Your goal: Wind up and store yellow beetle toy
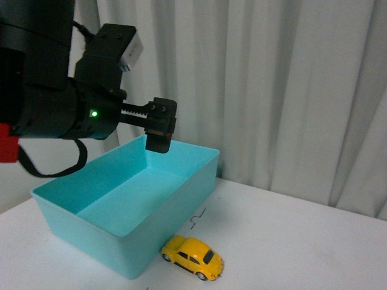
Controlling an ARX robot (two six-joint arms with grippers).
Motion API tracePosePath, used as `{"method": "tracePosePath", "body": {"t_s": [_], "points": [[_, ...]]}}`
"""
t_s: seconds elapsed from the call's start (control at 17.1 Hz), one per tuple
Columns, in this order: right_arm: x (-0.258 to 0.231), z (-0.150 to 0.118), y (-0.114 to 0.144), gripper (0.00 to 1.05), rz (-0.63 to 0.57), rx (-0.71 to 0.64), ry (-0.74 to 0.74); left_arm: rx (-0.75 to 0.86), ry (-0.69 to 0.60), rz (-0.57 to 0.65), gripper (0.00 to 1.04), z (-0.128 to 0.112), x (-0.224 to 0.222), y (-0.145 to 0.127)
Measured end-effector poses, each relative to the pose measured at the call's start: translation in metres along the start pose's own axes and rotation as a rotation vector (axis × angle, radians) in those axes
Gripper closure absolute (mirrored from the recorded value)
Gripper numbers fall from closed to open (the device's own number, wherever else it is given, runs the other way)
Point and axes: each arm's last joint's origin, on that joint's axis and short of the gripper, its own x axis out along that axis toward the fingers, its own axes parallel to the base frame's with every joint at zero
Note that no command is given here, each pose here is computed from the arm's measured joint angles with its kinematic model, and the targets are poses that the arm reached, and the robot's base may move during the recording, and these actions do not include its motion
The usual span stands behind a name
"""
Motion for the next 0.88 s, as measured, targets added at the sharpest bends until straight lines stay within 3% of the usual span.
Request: {"method": "tracePosePath", "body": {"t_s": [0.47,0.76,0.88], "points": [[0.000,0.000,0.000,0.07,0.000,0.000,0.000,0.249,0.024,-0.177,0.07,0.015,0.042,-0.018],[0.000,0.000,0.000,0.07,0.000,0.000,0.001,0.818,0.086,-0.442,0.07,0.023,0.050,-0.047],[0.000,0.000,0.000,0.07,0.000,0.000,0.001,1.047,0.191,-0.557,0.07,0.006,0.056,-0.057]]}}
